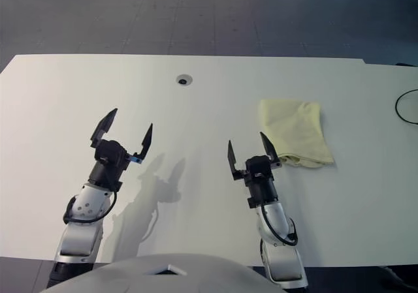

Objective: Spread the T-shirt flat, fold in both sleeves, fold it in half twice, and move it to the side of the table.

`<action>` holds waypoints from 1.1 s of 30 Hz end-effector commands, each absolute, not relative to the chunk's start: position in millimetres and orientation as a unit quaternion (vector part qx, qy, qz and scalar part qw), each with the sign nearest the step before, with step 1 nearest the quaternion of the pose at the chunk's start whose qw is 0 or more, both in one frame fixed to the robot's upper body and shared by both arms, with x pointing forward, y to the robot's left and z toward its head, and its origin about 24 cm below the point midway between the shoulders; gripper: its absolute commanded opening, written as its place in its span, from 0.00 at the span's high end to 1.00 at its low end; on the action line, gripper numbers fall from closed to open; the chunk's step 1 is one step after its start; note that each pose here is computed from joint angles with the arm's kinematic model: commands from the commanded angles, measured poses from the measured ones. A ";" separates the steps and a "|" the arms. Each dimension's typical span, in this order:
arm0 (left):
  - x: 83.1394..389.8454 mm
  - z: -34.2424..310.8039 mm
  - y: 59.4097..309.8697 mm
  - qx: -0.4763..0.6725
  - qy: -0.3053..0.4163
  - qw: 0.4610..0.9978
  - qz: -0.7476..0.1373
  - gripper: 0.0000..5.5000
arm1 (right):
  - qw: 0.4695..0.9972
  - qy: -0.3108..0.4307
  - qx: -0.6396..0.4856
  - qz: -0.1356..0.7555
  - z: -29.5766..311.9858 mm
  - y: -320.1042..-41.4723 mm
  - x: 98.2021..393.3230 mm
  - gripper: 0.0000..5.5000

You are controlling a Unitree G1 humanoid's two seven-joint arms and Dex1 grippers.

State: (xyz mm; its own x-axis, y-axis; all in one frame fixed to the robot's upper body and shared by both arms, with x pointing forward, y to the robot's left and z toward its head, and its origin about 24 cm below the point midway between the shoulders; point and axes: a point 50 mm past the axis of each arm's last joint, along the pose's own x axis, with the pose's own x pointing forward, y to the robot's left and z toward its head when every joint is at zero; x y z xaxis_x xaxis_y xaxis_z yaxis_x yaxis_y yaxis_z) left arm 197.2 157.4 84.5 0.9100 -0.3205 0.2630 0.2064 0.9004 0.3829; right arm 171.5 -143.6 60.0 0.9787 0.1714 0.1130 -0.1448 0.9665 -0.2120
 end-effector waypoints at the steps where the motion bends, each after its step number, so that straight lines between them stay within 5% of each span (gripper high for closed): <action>1: 197.3 82.8 157.6 0.180 -0.156 0.961 -0.141 0.05 | 0.990 -0.061 -0.100 0.077 59.8 -144.5 171.3 0.09; 4: 197.4 82.7 157.5 0.180 -0.156 0.961 -0.142 0.02 | 0.990 -0.060 -0.098 0.077 59.8 -144.5 171.1 0.02; 15: 199.0 82.6 156.1 0.179 -0.157 0.960 -0.145 0.02 | 0.991 -0.058 -0.095 0.072 59.7 -145.7 171.8 0.02; 33: 199.0 83.1 153.7 0.177 -0.162 0.959 -0.150 0.55 | 0.992 -0.061 -0.092 0.064 60.9 -148.1 172.1 0.53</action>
State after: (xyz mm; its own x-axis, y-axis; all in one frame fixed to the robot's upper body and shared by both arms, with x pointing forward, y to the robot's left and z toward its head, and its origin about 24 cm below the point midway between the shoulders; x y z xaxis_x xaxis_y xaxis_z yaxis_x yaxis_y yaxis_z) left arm 198.4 154.6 82.5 0.9073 -0.3340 0.2555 0.2232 0.8975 0.3804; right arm 171.8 -146.5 59.7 0.9828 0.1501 0.1077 -0.1262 0.9712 -0.2022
